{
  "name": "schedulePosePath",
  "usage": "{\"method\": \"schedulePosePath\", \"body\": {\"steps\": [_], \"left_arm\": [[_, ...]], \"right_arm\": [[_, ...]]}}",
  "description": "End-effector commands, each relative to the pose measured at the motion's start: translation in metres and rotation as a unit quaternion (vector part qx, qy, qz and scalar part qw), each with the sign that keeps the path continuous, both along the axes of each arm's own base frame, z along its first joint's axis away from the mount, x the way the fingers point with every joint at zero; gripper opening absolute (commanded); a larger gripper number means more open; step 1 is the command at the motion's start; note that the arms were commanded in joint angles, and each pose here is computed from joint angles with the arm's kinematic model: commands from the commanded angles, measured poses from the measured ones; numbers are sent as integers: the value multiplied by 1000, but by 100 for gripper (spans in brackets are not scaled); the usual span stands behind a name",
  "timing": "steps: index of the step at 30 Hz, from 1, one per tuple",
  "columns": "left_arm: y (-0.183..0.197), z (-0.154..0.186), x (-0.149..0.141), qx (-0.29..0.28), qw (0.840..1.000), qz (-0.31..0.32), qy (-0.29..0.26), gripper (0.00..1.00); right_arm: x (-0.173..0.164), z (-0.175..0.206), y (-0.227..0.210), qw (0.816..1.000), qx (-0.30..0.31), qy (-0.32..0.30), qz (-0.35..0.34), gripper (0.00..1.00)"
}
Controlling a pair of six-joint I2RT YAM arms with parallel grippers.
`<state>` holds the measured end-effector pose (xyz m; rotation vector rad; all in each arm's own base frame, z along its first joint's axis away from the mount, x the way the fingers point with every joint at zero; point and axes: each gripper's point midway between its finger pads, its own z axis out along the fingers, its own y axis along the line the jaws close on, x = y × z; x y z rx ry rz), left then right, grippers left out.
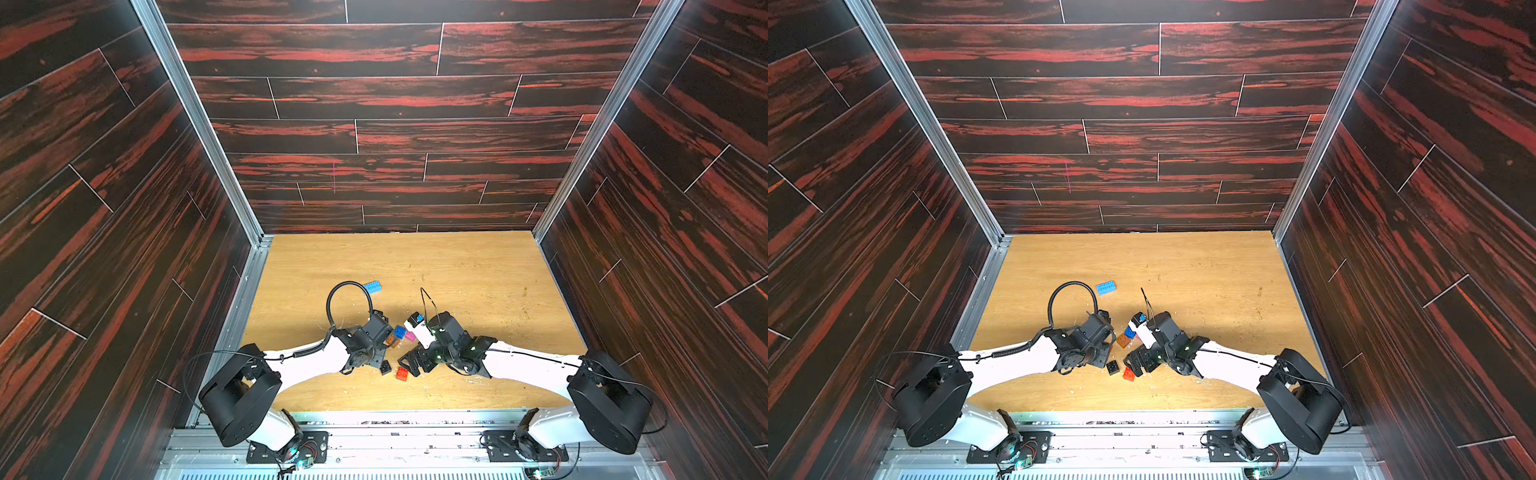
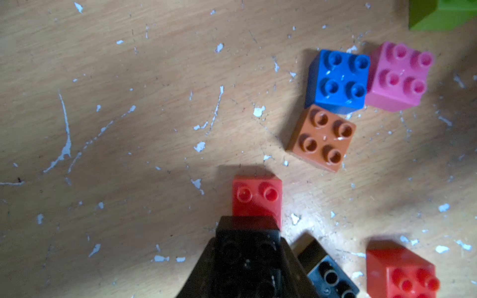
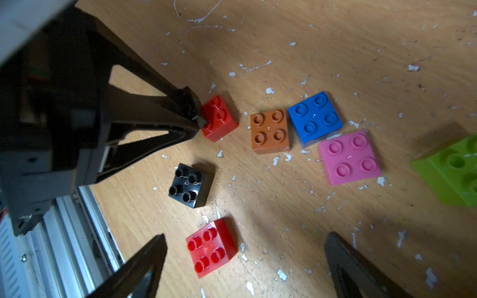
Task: Assemble the letter v with lego
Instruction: Assemble the lego brick with the lego brick.
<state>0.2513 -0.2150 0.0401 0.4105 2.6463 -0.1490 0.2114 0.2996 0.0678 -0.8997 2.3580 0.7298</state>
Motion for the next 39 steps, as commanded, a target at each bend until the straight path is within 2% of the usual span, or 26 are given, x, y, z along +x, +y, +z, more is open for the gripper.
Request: {"method": "schedulePosePath", "body": {"steps": [1,14,28,32,39], "left_arm": [[2,-5,0,11,1000,6,3,24],[1,-14,-5,9,1000,13,19,24],[18,-30,-27,27,997,26,62,23],[18,-34,-32,26,997,18,73,23],[17,-34,-34,55,994,-14,93,23]], "right_arm": [[-3,-2,3,1000,-1,7,3,98],[-6,-7,3,1000,-6,13,3,98],[-5,-8,3,1000,-9,16,1,98],[-6,-10,2,1000,-11,17,0,98],[-6,-10,2,1000,-11,17,1,98]]}}
